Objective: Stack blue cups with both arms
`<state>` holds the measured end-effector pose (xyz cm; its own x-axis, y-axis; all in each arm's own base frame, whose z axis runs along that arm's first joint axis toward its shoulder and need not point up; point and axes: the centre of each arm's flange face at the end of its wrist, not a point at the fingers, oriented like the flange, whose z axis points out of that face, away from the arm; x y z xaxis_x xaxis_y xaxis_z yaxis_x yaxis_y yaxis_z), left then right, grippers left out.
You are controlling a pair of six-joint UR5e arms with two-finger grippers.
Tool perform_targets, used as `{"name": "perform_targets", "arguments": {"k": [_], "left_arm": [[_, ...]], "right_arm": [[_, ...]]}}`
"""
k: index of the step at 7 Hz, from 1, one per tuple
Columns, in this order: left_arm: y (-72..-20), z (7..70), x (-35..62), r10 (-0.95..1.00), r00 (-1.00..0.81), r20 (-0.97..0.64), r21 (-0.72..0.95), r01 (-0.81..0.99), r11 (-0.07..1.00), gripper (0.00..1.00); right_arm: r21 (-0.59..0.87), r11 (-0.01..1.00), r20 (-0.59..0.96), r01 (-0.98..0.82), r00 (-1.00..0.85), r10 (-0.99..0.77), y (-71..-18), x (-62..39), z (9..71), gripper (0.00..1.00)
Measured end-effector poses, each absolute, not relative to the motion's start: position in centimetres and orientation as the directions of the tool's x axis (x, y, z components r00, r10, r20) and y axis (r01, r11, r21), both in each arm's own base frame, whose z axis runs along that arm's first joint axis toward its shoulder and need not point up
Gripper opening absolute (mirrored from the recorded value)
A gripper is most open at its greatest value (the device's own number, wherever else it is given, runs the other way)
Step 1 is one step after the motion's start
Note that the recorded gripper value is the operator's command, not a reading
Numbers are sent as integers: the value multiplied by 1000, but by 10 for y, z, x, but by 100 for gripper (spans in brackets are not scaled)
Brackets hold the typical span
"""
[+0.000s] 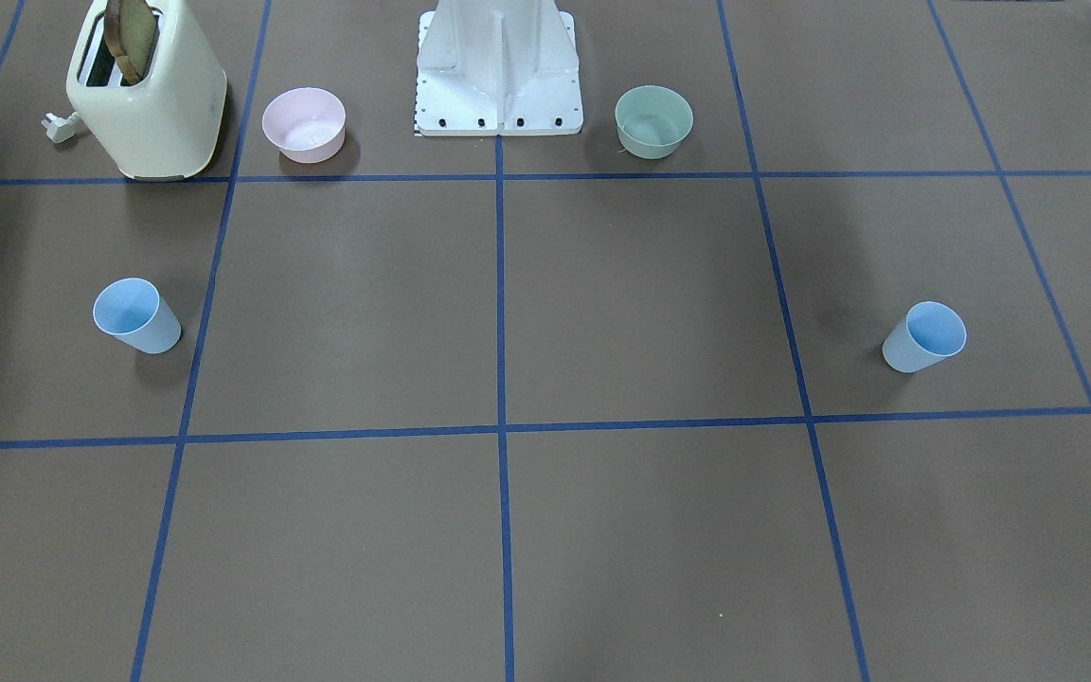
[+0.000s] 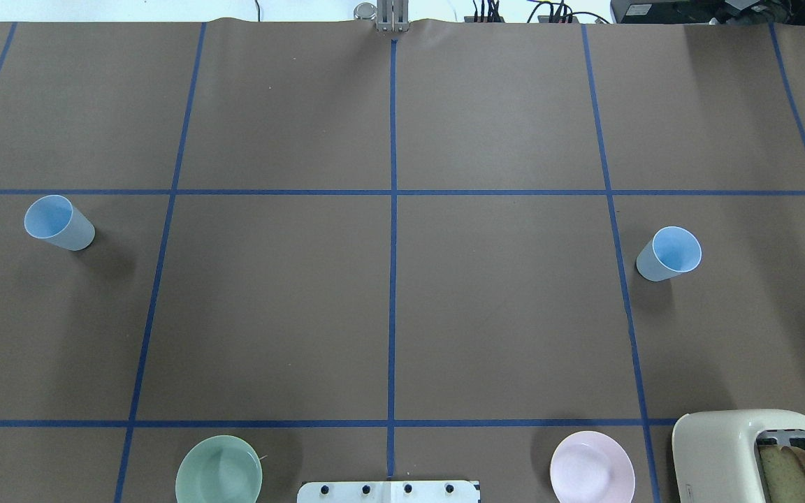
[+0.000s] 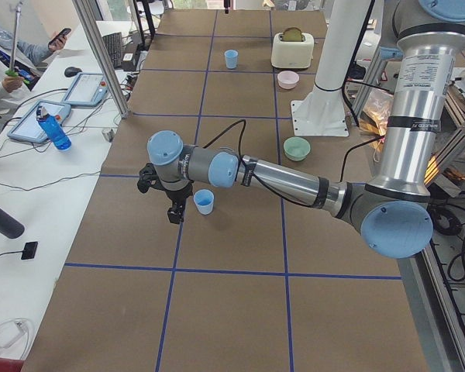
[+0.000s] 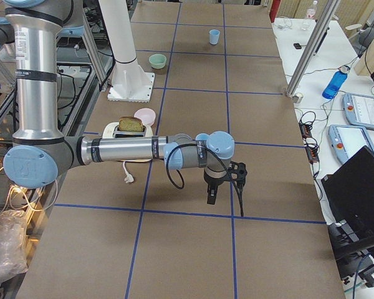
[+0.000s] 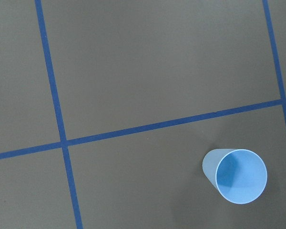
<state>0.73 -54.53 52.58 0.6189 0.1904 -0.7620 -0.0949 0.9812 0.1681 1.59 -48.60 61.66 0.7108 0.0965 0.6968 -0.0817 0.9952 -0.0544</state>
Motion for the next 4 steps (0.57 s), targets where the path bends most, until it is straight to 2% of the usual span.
{"name": "perform_targets", "arguments": {"k": [4], "left_arm": [[-546,523,28,190,618,-763,153,-113,982,99]], "right_arm": [[-16,999,703,-31,711,33,-489,3,613,100]]}}
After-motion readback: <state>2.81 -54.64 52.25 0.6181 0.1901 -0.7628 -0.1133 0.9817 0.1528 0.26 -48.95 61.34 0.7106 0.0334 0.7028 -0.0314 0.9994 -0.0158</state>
